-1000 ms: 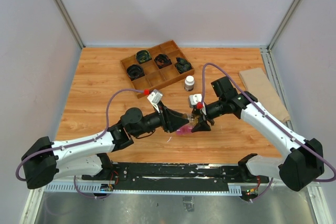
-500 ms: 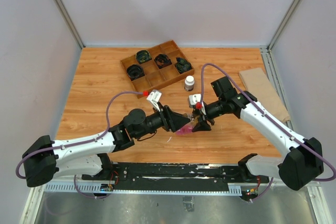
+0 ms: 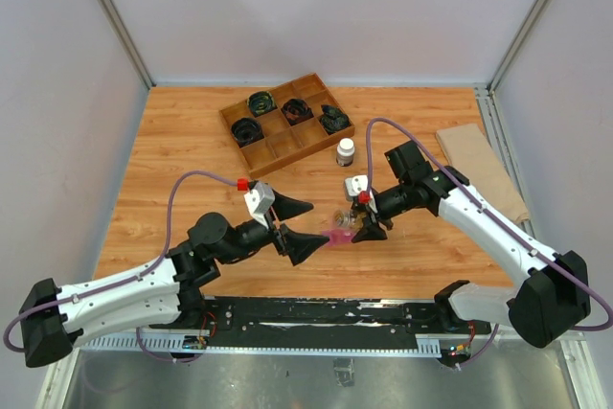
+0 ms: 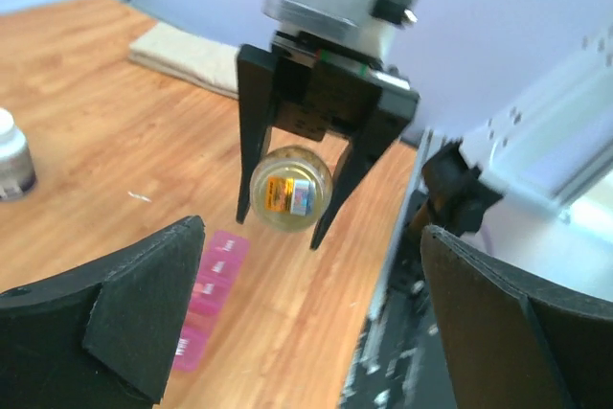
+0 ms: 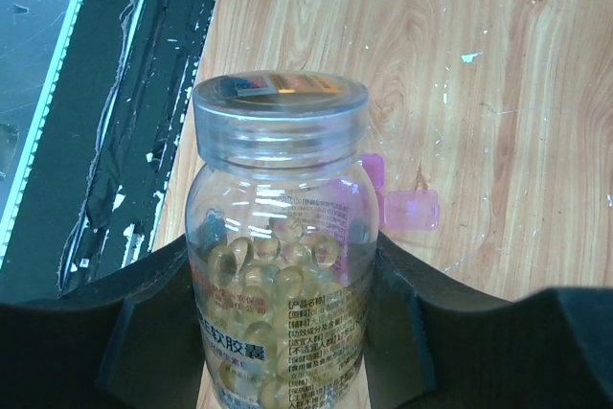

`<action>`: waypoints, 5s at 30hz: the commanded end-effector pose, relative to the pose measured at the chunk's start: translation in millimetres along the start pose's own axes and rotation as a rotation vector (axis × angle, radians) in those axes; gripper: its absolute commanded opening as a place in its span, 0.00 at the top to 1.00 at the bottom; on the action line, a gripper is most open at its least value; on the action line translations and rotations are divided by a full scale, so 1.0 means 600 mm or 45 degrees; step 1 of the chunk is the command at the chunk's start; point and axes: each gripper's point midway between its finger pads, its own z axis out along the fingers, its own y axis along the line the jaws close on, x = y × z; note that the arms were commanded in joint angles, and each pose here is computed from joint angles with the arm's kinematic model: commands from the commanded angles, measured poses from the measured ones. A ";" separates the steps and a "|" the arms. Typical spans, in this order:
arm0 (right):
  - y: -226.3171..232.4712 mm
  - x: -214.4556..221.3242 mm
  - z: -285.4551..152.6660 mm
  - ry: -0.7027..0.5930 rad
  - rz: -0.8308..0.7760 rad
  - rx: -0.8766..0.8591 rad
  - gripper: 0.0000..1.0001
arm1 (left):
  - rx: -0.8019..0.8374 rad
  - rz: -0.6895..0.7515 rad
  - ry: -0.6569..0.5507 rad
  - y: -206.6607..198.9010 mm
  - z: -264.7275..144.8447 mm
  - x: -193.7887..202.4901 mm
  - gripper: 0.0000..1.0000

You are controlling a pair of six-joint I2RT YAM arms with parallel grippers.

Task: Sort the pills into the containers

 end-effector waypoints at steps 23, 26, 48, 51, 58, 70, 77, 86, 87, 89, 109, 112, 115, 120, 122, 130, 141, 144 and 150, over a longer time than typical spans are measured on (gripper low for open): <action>0.017 -0.017 -0.010 -0.038 -0.108 -0.066 0.99 | 0.395 0.830 0.101 -0.005 0.064 0.038 0.09; 0.017 -0.016 -0.009 -0.035 -0.104 -0.072 0.99 | 0.387 0.807 0.089 -0.005 0.066 0.035 0.18; 0.018 -0.016 -0.009 -0.038 -0.099 -0.075 0.99 | 0.357 0.663 0.083 -0.003 0.088 0.038 0.35; 0.018 -0.015 -0.009 -0.035 -0.095 -0.076 0.99 | 0.360 0.653 0.077 -0.005 0.087 0.036 0.35; 0.017 -0.016 -0.009 -0.034 -0.096 -0.074 0.99 | 0.324 0.624 0.093 0.003 0.086 0.041 0.72; -0.009 -0.006 -0.009 0.022 -0.029 0.011 0.99 | -0.062 -0.079 0.107 0.039 0.092 0.022 1.00; -0.014 -0.005 -0.009 0.027 -0.014 0.028 0.99 | -0.303 -0.668 0.039 0.054 0.074 0.010 1.00; -0.013 -0.004 -0.009 0.027 -0.004 0.030 0.99 | -0.588 -0.737 0.108 0.090 0.076 0.039 1.00; -0.014 -0.005 -0.009 0.025 -0.006 0.031 0.99 | -0.612 -0.735 0.112 0.094 0.075 0.041 1.00; -0.013 -0.006 -0.009 0.023 -0.006 0.029 0.99 | -0.618 -0.721 0.104 0.097 0.074 0.041 1.00; 0.000 -0.013 -0.011 -0.009 -0.040 -0.007 0.99 | -0.036 0.193 -0.084 0.030 -0.013 -0.003 0.01; 0.007 -0.015 -0.012 -0.022 -0.057 -0.031 0.99 | 0.205 0.547 -0.217 -0.010 -0.033 -0.010 0.01; 0.010 -0.015 -0.012 -0.022 -0.066 -0.037 0.99 | 0.285 0.790 -0.280 -0.021 -0.031 -0.014 0.01; 0.011 -0.014 -0.012 -0.024 -0.066 -0.046 0.99 | 0.336 0.921 -0.180 -0.023 0.022 -0.013 0.01; 0.012 -0.014 -0.011 -0.024 -0.069 -0.048 0.99 | 0.344 0.938 -0.136 -0.016 0.039 -0.004 0.03; 0.013 -0.015 -0.012 -0.026 -0.074 -0.049 0.99 | 0.408 0.937 -0.001 -0.012 0.072 0.016 0.21; 0.014 -0.016 -0.013 -0.027 -0.076 -0.049 0.99 | 0.424 0.928 0.150 0.008 0.088 0.051 0.41; 0.014 -0.017 -0.013 -0.029 -0.079 -0.048 0.99 | 0.425 0.920 0.162 0.011 0.089 0.056 0.43; 0.014 -0.016 -0.012 -0.027 -0.076 -0.050 0.99 | 0.434 0.902 0.154 0.006 0.088 0.053 0.56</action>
